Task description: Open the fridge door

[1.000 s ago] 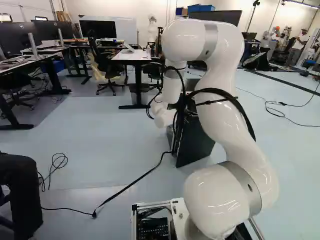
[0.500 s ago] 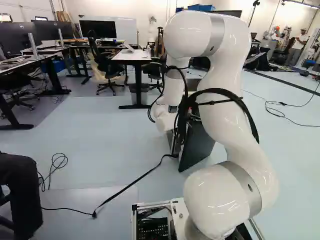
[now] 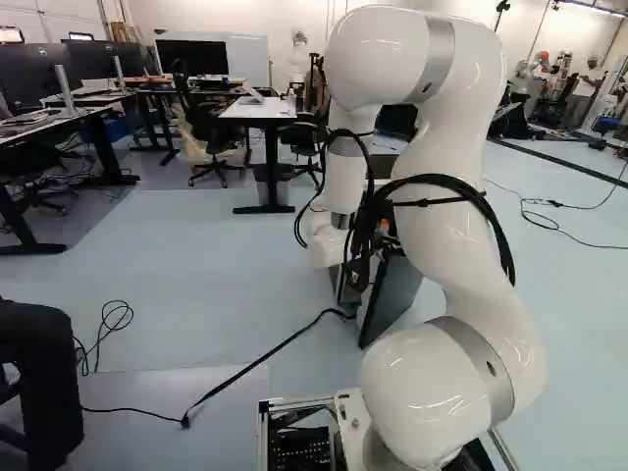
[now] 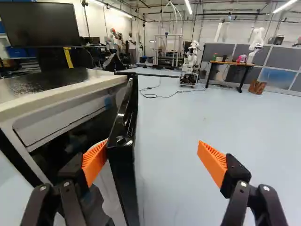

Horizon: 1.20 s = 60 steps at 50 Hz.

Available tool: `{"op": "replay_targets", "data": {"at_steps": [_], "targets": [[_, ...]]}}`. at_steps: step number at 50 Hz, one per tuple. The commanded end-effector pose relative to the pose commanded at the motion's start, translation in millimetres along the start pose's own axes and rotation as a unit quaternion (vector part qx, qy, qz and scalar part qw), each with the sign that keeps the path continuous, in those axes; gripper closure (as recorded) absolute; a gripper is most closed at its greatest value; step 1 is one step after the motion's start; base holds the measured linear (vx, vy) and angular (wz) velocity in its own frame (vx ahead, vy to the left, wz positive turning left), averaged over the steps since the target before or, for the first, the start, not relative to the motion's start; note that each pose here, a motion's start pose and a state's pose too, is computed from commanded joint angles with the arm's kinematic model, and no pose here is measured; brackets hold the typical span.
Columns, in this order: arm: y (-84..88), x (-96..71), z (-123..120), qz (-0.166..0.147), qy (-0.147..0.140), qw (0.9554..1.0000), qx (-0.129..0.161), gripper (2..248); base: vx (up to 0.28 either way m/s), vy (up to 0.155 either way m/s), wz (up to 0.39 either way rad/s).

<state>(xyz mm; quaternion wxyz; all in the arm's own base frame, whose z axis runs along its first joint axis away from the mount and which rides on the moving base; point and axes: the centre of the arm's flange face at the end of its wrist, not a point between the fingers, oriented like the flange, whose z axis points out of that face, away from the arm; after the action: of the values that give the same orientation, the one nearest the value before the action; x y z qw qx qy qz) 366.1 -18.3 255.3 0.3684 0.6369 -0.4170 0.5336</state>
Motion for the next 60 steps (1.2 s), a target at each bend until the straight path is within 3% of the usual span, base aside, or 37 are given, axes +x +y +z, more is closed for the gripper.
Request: {"op": "replay_targets", "data": {"at_steps": [20,30,43,60], "targets": [[37.8,-1.5,-11.0,-0.017,-0.003,0.9991,-0.039,3,0.000,0.000,0.000],[46.2,-1.7,-12.9,-0.017,-0.003,0.9980,-0.061,3,0.000,0.000,0.000],[46.3,-1.7,-13.7,-0.015,-0.003,0.9976,-0.068,3,0.000,0.000,0.000],[26.7,-1.4,-16.5,-0.003,-0.001,0.9982,-0.059,3,0.000,0.000,0.000]]}}
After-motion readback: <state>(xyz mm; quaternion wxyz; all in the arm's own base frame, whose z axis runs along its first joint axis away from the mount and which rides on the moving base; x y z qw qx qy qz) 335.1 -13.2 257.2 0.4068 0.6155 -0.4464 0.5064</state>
